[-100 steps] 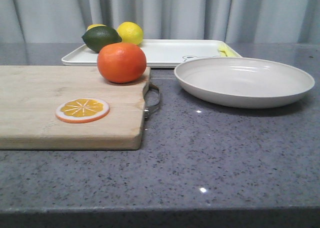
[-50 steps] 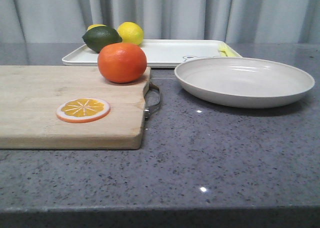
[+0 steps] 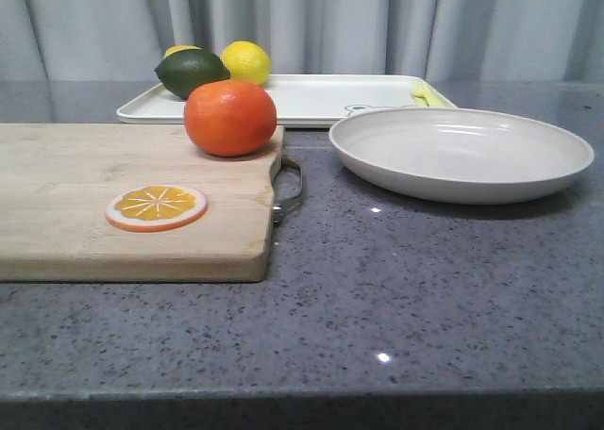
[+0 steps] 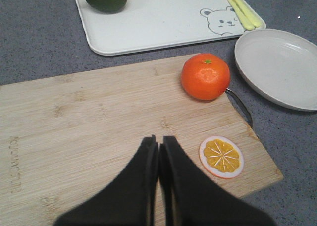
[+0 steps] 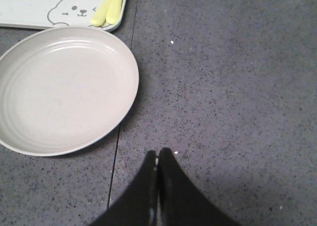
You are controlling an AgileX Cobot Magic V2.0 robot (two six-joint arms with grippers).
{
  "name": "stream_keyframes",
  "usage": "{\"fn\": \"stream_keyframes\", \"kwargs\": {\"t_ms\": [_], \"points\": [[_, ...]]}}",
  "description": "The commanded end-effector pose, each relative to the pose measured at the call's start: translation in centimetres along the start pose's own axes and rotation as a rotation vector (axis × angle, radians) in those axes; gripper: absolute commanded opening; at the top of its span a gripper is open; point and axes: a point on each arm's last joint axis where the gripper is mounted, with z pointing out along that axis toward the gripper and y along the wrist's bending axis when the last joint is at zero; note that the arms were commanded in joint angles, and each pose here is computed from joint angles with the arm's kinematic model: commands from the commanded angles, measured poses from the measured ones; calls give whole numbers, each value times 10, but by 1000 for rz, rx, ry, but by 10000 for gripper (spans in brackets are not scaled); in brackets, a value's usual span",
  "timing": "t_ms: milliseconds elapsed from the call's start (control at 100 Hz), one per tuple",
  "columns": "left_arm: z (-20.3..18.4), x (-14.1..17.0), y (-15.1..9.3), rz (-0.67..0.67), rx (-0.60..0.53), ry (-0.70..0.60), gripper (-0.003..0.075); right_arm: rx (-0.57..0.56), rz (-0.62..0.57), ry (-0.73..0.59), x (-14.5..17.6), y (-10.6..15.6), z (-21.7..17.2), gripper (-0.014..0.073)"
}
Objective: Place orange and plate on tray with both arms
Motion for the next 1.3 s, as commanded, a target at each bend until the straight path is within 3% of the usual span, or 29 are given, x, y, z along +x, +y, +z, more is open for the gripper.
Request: {"fn": "stream_keyframes", "kwargs": {"t_ms": [0, 80, 170, 340, 400, 450, 780, 1060, 1290], "points": [[0, -14, -1, -18, 12, -64, -16, -10, 0, -125, -18, 1, -6, -99], [1, -13, -1, -3, 15, -51, 19, -3, -26, -133, -18, 1, -6, -83], [0, -13, -2, 27, 24, -53, 127, -1, -55, -127, -18, 1, -5, 20], [0, -13, -2, 30, 24, -53, 477, -1, -60, -127, -18, 1, -5, 428], [0, -13, -2, 31, 22, -56, 571, -1, -60, -127, -18, 1, -5, 575], [0, -13, -2, 31, 22, -58, 599, -1, -60, -127, -18, 1, -5, 630], [7, -23, -8, 38, 126, -113, 599, -6, -53, -119, -17, 1, -5, 610], [58, -48, 1, 3, 211, -40, 599, -14, -44, -117, -17, 2, -5, 610], [109, -76, -21, 126, 286, 21, 599, -18, -40, -113, -17, 2, -5, 610]]}}
